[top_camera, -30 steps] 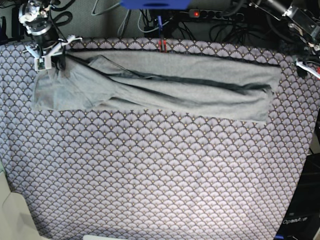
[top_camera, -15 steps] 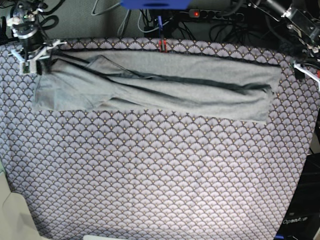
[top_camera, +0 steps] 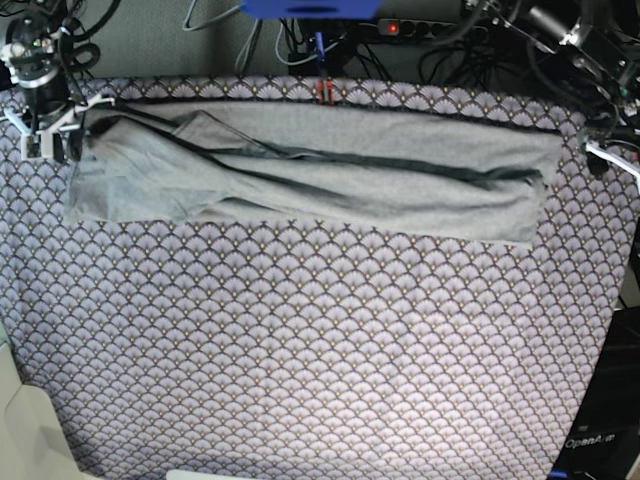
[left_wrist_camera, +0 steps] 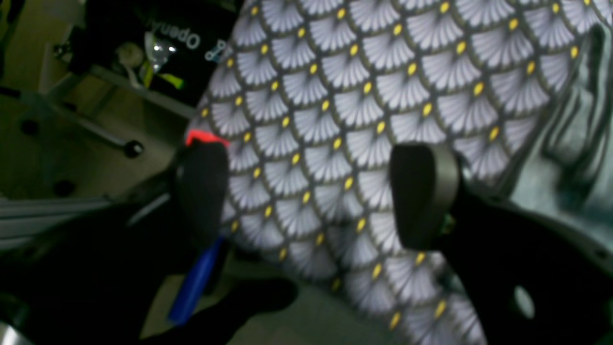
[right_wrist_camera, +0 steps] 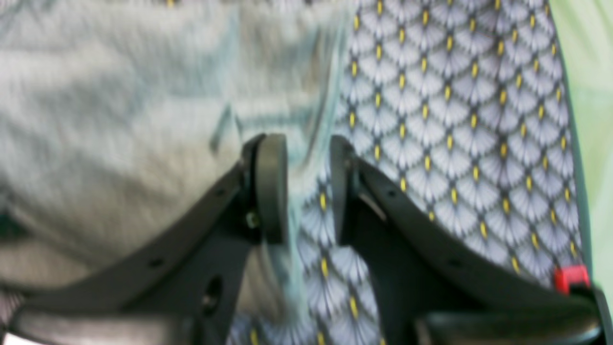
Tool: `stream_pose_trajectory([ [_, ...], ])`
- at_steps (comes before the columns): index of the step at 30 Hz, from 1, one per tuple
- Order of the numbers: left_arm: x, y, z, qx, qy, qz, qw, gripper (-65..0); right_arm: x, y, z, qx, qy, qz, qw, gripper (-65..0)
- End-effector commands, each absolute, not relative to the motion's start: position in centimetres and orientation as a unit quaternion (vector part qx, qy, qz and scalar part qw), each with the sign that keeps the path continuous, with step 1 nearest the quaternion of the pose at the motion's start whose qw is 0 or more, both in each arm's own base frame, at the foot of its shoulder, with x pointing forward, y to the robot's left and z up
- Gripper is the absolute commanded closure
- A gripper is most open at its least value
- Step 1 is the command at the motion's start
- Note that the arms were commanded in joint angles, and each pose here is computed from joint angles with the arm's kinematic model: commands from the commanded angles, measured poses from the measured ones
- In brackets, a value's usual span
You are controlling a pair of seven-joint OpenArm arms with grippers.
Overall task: Fold the T-shirt properly
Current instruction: 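Hold the end with the right gripper and move the left gripper to the other end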
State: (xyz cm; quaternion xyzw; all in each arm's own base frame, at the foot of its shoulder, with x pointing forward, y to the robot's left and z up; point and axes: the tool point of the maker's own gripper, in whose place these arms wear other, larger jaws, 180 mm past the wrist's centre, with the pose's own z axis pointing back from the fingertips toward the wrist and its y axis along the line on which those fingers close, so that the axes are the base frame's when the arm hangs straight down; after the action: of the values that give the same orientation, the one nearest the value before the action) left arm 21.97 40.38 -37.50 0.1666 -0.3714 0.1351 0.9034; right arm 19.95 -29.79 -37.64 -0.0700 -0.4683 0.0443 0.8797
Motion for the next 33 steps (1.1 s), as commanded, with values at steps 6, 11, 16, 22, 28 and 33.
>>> stream_pose_trajectory([
  [6,24.6,38.5,-37.8,0.137,-0.383,0.117,0.906,-51.5,21.0,-31.0,-38.5,-0.063,-0.473,0.029,0.878,-16.9],
  [11,25.9,35.4,-39.5,0.102,-0.376,0.102,0.915,-51.5,21.6,-30.8,-39.6,-0.049,-0.467,0.024,0.882,-16.9],
  [16,26.3,34.6,-39.7,0.092,-0.378,0.103,0.915,-51.5,21.7,-30.8,-39.8,-0.046,-0.466,0.025,0.883,-16.9],
  [22,25.9,34.6,-39.9,0.091,-0.377,0.105,0.916,-51.5,21.9,-29.9,-40.2,-0.036,-0.463,0.034,0.885,-16.9],
  [28,26.0,35.3,-39.2,0.096,-0.384,0.106,0.912,-51.4,21.9,-29.9,-40.2,-0.036,-0.462,0.034,0.885,-16.9],
  [33,24.9,37.2,-37.1,0.133,-0.346,0.104,0.923,-51.3,21.9,-30.0,-40.3,-0.041,-0.459,0.039,0.887,-16.9],
])
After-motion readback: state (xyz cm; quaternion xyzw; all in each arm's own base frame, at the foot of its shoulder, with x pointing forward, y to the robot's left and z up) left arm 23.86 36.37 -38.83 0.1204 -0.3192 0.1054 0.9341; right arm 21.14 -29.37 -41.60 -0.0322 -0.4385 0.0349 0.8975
